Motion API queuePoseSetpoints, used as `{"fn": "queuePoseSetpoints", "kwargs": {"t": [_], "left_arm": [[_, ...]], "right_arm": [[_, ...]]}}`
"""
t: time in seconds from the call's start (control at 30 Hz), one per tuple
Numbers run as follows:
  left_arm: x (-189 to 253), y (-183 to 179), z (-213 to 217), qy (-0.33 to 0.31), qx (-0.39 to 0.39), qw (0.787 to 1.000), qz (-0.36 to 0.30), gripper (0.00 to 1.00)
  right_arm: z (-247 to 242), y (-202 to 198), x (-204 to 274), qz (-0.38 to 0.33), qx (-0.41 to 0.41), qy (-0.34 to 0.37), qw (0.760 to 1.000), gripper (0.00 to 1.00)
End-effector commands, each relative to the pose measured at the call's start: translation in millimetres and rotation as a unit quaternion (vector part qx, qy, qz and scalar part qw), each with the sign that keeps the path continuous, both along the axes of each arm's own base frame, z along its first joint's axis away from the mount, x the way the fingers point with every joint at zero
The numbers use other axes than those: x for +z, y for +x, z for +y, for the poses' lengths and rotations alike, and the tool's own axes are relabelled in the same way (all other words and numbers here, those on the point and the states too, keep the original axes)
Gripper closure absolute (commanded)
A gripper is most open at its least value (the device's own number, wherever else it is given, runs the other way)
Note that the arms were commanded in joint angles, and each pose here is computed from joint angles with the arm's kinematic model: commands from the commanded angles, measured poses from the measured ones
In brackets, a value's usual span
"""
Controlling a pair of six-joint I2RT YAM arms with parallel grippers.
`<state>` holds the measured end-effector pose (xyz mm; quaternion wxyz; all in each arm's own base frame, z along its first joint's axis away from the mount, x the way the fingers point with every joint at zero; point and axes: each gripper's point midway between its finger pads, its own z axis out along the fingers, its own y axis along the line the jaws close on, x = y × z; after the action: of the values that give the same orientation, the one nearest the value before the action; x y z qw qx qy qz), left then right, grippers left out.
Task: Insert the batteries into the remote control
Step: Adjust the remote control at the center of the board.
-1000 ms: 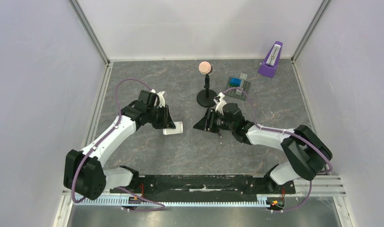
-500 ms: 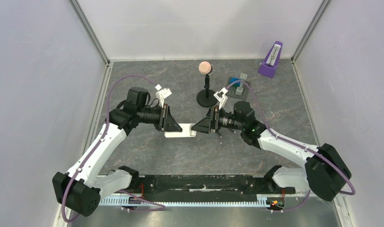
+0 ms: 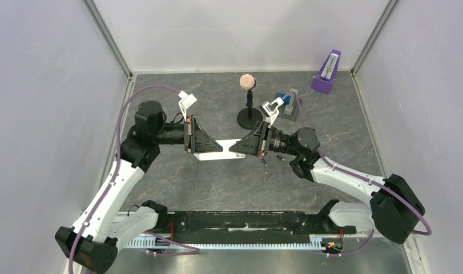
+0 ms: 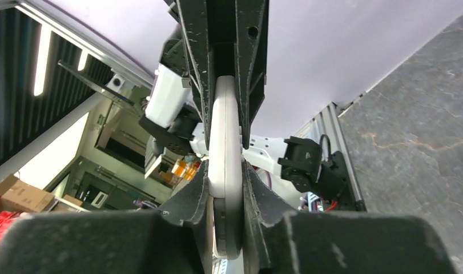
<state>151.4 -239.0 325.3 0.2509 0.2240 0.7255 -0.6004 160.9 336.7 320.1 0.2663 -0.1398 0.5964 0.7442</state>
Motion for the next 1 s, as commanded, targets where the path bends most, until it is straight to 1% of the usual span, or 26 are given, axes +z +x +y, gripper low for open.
{"fn": "queuePoseSetpoints", "kwargs": {"t": [0.0, 0.03, 0.07, 0.1, 0.13, 0.17, 0.2, 0.33, 0.4, 0.53, 0.67, 0.77, 0.83, 0.97], "left_arm": [[36, -6, -4, -0.068, -0.003, 0.998, -0.017, 0.88], [37, -4, -3, -0.069, 0.005, 0.997, -0.017, 0.83], [39, -2, -3, -0.070, 0.015, 0.997, -0.018, 0.81], [39, 0, -3, -0.071, 0.026, 0.997, -0.018, 0.68], [41, 3, -2, -0.073, 0.044, 0.996, -0.019, 0.45], [42, 6, 0, -0.076, 0.061, 0.995, -0.020, 0.28], [44, 9, 1, -0.083, 0.077, 0.993, -0.023, 0.20], [53, 12, 5, -0.116, 0.114, 0.986, -0.020, 0.19], [48, 16, 6, -0.119, 0.131, 0.984, -0.001, 0.19], [33, 23, 6, -0.112, 0.148, 0.982, 0.031, 0.28], [21, 25, 4, -0.103, 0.147, 0.982, 0.057, 0.42], [10, 23, 4, -0.083, 0.145, 0.984, 0.066, 0.52], [3, 23, 5, -0.062, 0.146, 0.985, 0.068, 0.55], [-8, 18, 3, -0.042, 0.123, 0.988, 0.078, 0.56]], "right_arm": [[-10, -17, 47, 0.011, 0.018, 0.080, 0.997, 0.90], [-10, -16, 50, 0.010, 0.015, 0.083, 0.996, 0.92], [-11, -16, 53, 0.008, 0.010, 0.087, 0.996, 0.93], [-11, -15, 56, 0.006, 0.003, 0.091, 0.996, 0.94], [-11, -13, 58, 0.005, -0.004, 0.093, 0.996, 0.95], [-11, -12, 59, 0.004, -0.011, 0.095, 0.995, 0.95], [-11, -11, 61, 0.003, -0.018, 0.098, 0.995, 0.95], [-9, -6, 63, -0.006, -0.043, 0.101, 0.994, 0.96], [-7, -4, 62, -0.007, -0.044, 0.096, 0.994, 0.96], [-4, -4, 59, -0.011, -0.045, 0.090, 0.995, 0.95], [2, -1, 51, -0.011, -0.053, 0.074, 0.996, 0.95], [6, 1, 44, -0.010, -0.058, 0.058, 0.997, 0.94], [8, 1, 40, -0.008, -0.058, 0.048, 0.997, 0.94], [10, 4, 30, 0.001, -0.064, 0.031, 0.997, 0.94]]}}
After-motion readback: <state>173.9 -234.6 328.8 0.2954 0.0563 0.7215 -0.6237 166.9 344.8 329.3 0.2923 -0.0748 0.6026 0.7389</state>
